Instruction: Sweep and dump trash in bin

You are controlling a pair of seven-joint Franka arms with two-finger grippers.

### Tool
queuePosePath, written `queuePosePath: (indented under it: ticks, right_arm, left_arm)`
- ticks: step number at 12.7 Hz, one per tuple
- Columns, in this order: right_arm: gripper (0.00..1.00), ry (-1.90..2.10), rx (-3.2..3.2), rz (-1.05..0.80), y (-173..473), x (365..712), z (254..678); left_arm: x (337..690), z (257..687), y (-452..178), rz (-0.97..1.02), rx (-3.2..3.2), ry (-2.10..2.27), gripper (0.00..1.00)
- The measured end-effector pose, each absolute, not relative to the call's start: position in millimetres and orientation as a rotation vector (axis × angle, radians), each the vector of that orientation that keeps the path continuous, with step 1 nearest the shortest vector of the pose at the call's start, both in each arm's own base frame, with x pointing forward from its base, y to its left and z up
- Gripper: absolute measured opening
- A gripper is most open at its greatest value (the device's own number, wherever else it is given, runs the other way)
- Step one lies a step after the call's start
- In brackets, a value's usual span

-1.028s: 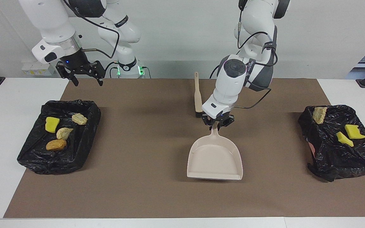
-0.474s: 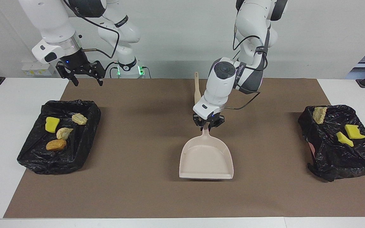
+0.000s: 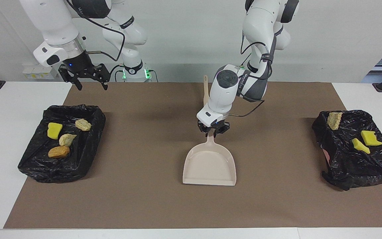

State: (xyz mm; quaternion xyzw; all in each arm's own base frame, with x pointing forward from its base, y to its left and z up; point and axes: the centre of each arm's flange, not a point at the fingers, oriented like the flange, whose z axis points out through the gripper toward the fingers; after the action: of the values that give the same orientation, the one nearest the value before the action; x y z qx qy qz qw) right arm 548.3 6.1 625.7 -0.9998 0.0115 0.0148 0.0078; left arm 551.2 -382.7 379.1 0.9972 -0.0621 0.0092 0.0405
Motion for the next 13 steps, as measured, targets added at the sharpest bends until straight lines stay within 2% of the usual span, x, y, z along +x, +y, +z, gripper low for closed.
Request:
queuePosePath:
  ticks: [1,3,5,6,9,13]
  right_arm:
    - [1.0,0.036,-3.125,0.046,6.1,548.3,625.7]
    - [1.0,0.036,-3.125,0.046,6.1,548.3,625.7]
    - [1.0,0.036,-3.125,0.046,6.1,548.3,625.7]
    - [1.0,0.036,-3.125,0.046,6.1,548.3,625.7]
    - [1.0,0.036,-3.125,0.046,6.1,548.3,625.7]
    - [1.0,0.036,-3.125,0.046,6.1,548.3,625.7]
  left_arm:
    - [551.5,379.1,-382.2,0.028,3.055,-0.189,0.46]
    - [551.9,379.1,-381.5,0.028,3.056,-0.187,0.69]
    - [554.2,381.9,-378.2,0.037,3.056,-0.178,0.95]
    - [557.5,387.9,-372.8,0.05,3.055,-0.164,1.0]
    - [574.7,439.7,-324.7,0.106,3.053,-0.078,1.0]
    - [580.4,551.5,-203.3,0.192,3.052,-0.169,1.0]
